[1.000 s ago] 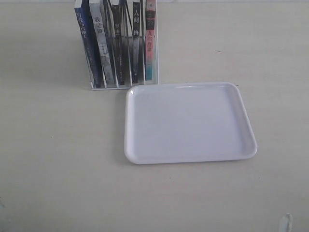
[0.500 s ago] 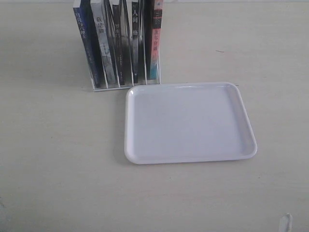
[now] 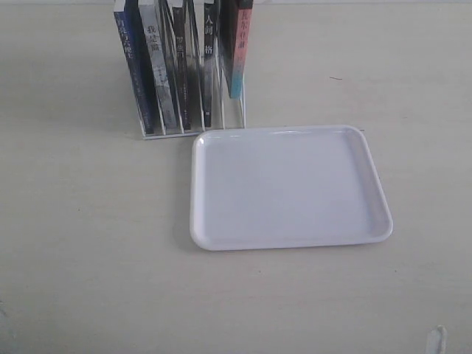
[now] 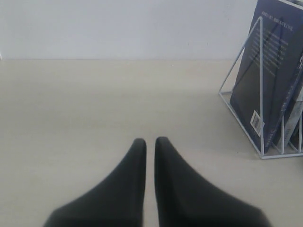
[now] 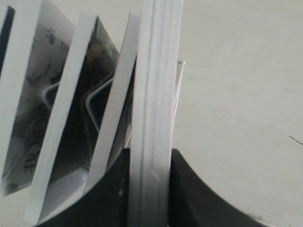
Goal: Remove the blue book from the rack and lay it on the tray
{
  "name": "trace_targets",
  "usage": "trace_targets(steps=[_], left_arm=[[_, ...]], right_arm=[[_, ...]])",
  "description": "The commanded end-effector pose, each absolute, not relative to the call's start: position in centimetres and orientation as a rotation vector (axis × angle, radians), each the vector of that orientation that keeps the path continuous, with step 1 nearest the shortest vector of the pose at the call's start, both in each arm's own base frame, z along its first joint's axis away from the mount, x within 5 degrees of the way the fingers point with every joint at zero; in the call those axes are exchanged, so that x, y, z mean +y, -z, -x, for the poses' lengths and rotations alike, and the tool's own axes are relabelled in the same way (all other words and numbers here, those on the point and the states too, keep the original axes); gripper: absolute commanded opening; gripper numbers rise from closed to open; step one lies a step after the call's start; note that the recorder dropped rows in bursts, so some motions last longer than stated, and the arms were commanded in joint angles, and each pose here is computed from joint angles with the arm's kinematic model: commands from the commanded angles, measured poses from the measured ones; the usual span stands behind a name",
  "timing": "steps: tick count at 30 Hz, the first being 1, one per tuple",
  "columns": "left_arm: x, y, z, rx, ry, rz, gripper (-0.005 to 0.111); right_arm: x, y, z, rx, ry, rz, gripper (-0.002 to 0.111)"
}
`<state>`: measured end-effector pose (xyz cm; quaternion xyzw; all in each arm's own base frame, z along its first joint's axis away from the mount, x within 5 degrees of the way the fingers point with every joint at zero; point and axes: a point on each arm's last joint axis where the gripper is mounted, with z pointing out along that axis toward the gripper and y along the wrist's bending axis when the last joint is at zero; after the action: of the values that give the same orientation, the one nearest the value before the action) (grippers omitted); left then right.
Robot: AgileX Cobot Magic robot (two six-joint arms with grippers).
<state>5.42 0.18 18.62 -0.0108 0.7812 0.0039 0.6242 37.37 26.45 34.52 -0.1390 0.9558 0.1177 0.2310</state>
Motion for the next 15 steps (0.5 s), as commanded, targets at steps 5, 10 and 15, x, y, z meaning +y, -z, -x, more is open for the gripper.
trace_targets(steps=[5,10,15], left_arm=[[0.13,-18.56,-5.43,1.789,-0.005,0.012,0.006],[0.13,-18.56,-5.43,1.789,-0.005,0.012,0.006],[0.13,-18.56,-5.43,1.789,-0.005,0.012,0.006]], right_arm=[[25.09,-38.82,-36.16,2.498,-0.366,0.363,0.000],[25.09,-38.82,-36.16,2.498,-0.366,0.363,0.000],[24.98,-38.83,-36.24,2.493,-0.347,0.364,0.000]])
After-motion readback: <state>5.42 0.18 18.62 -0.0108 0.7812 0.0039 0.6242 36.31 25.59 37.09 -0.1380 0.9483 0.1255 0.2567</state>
